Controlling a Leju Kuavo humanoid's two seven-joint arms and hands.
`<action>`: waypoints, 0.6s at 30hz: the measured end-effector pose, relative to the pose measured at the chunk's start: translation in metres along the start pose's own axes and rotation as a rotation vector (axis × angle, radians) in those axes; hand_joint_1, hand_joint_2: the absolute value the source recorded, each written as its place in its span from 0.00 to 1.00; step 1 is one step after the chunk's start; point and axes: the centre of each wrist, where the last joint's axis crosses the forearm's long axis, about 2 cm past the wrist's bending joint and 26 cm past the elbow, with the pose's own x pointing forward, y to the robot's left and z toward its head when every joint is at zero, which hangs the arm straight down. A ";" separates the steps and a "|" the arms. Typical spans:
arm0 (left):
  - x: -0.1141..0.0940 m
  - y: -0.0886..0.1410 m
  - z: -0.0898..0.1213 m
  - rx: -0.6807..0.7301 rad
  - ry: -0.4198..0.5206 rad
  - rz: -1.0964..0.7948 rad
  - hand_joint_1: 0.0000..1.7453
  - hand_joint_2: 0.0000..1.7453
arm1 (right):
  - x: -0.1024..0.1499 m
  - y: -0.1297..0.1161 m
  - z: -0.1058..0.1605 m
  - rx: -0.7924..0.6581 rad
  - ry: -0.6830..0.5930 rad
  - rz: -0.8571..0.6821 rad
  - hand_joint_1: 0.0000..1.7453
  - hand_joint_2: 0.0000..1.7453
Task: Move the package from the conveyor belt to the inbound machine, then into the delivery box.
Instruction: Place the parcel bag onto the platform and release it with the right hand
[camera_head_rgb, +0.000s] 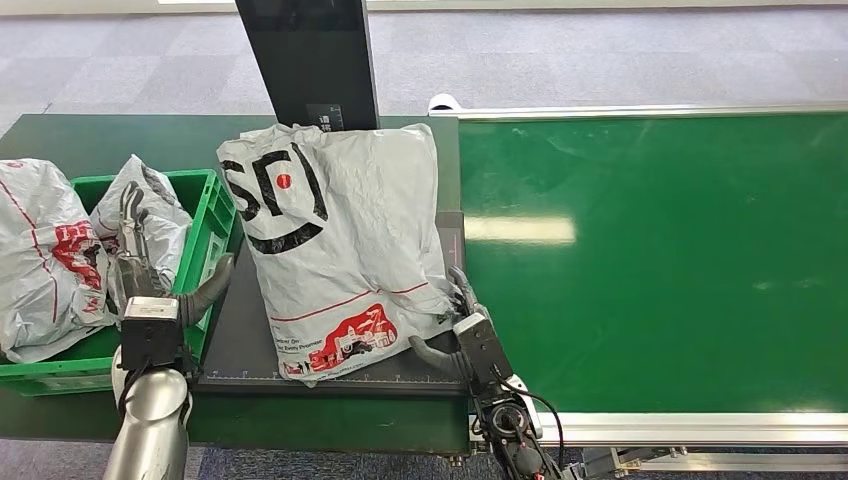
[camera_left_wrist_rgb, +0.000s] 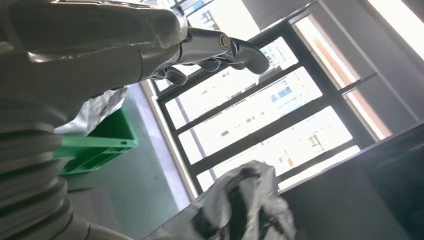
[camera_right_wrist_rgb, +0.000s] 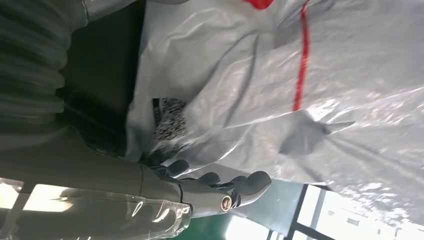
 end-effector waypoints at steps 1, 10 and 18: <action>0.001 0.000 -0.004 0.007 -0.011 -0.006 0.00 1.00 | -0.002 -0.001 0.003 -0.007 0.007 0.000 0.00 1.00; 0.020 -0.025 -0.031 -0.122 -0.008 -0.073 0.00 1.00 | -0.002 -0.005 0.006 -0.031 -0.016 0.034 0.00 1.00; 0.025 -0.053 -0.041 -0.239 0.015 -0.054 0.00 1.00 | 0.011 -0.006 -0.001 -0.058 -0.078 0.054 0.00 1.00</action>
